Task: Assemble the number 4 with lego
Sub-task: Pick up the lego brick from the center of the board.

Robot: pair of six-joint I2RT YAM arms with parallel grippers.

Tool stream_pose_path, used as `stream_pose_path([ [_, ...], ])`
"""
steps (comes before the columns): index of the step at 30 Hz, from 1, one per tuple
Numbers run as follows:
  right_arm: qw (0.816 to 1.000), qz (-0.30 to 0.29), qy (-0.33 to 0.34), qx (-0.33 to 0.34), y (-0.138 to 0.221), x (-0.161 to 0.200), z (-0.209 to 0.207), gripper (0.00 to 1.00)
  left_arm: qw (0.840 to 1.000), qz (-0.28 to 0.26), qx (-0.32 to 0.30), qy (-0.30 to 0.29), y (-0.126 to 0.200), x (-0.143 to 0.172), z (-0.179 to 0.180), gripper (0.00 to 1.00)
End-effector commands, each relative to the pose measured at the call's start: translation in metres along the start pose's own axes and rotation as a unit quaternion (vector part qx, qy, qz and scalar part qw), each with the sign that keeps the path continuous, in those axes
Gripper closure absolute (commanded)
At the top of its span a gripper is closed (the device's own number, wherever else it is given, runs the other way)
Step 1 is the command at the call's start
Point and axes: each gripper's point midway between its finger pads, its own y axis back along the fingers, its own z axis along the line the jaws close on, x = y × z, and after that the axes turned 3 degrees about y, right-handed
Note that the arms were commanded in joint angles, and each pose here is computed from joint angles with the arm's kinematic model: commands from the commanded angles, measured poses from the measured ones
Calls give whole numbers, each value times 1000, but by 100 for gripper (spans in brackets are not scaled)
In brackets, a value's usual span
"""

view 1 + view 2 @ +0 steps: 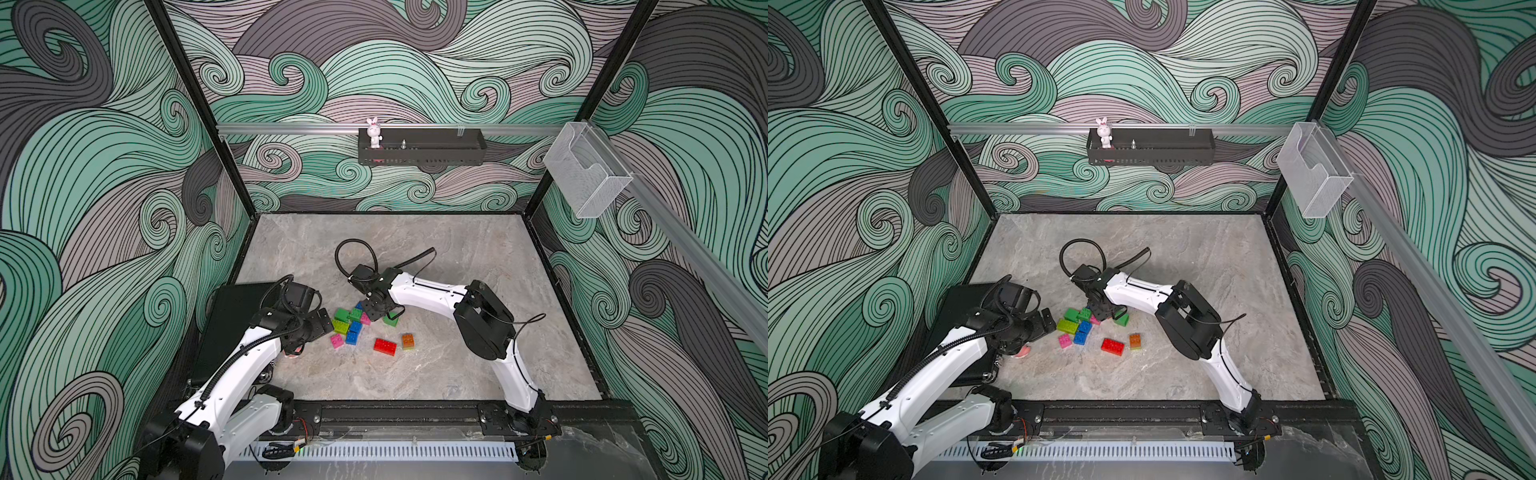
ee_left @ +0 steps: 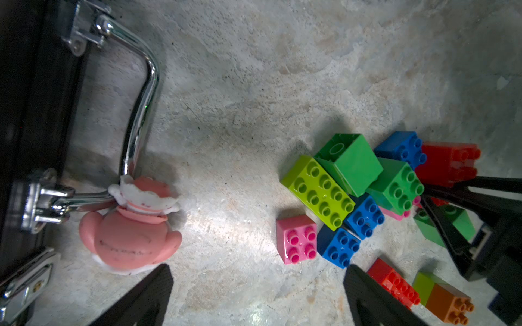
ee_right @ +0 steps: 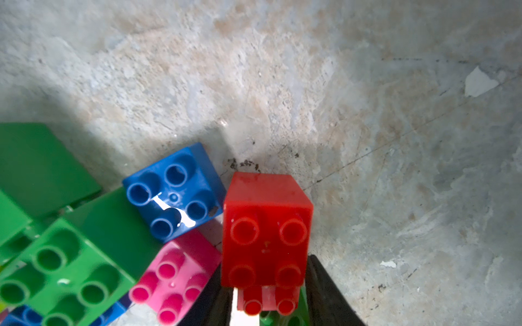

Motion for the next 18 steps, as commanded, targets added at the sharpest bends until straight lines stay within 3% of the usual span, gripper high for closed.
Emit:
stream_pose_path([
  [1,1000,12,-6,11,-9,7,-5,55,1000,6,-19,1,-2,4,7,1],
  [8,1000,13,-10,9,-11,10,-5,56,1000,9,-19,1,-3,4,7,2],
  [13,1000,1,-15,10,-6,7,-8,63,1000,11,-18,0,-3,4,6,1],
  [18,999,-34,-19,8,20,-3,-14,67,999,32,-1,-17,-2,10,-2,1],
])
